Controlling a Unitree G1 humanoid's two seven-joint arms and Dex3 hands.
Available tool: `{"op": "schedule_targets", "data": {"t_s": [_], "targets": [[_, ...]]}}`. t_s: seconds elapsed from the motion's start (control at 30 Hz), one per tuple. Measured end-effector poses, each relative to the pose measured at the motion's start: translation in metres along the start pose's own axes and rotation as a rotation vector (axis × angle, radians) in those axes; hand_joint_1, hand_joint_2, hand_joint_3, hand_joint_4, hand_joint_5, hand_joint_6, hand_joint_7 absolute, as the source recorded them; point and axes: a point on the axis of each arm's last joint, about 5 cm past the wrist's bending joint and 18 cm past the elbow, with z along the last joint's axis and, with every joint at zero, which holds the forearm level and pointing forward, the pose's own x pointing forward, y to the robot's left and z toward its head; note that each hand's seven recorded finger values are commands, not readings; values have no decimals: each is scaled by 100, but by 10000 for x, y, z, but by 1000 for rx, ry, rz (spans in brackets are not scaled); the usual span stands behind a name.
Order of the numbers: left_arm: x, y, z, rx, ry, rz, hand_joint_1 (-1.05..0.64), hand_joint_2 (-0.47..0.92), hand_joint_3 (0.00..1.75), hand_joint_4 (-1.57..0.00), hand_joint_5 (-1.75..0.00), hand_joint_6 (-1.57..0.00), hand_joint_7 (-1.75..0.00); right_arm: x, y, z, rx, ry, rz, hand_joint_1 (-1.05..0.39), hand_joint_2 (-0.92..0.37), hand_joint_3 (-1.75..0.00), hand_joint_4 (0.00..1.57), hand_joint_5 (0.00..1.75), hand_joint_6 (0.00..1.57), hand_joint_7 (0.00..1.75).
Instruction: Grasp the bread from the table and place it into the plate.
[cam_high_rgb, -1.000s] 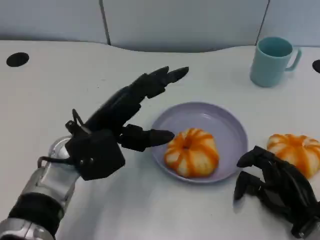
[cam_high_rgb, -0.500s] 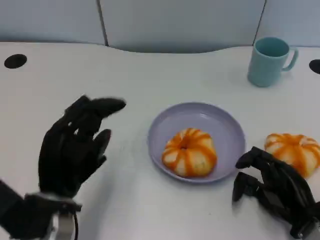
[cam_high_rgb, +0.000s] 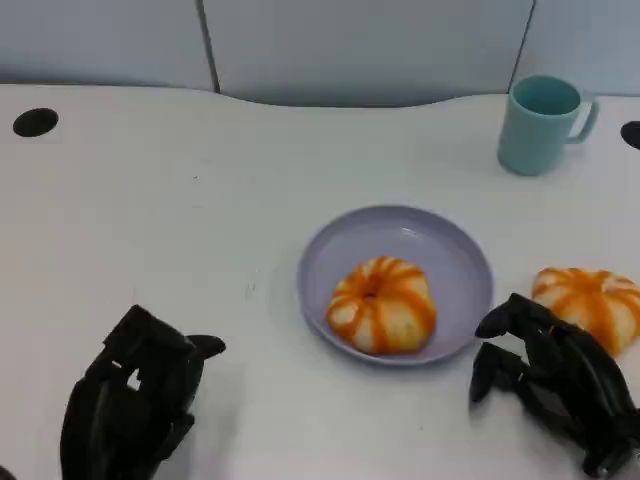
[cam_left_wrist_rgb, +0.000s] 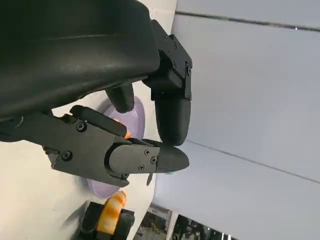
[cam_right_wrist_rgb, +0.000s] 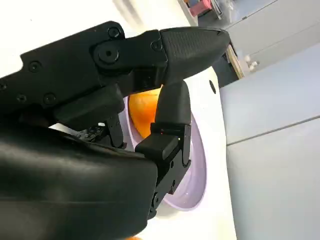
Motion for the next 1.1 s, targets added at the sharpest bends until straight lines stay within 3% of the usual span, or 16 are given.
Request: {"op": "schedule_targets", "data": {"t_s": [0.1, 0.27, 0.53, 0.73, 1.1], "targets": [[-4, 10, -2, -4, -1, 2, -48, 92, 34, -79, -175, -47, -175, 3, 2, -3, 1, -1, -3, -51, -92, -35, 71, 171, 57, 142], [-74, 78, -68, -41, 72, 3, -49, 92, 35, -78, -175, -45, -175, 4, 17, -16, 6, -21, -13, -49, -92, -37, 75, 169, 58, 146], [-82, 107, -57, -36, 79, -6, -50, 92, 35, -77, -175, -45, -175, -9, 12, -32, 17, -36, -18, -50, -92, -34, 76, 169, 59, 148], [-108, 163, -101, -207, 182, 24, -51, 92, 36, -77, -175, -46, -175, -31, 29, -39, 21, -52, -53, -49, -92, -32, 76, 175, 56, 158], [-116, 177, -98, -225, 201, 21, -52, 92, 33, -78, -175, -45, -175, -37, 38, -43, 57, -62, -78, -48, -92, -30, 77, 175, 54, 164]]}}
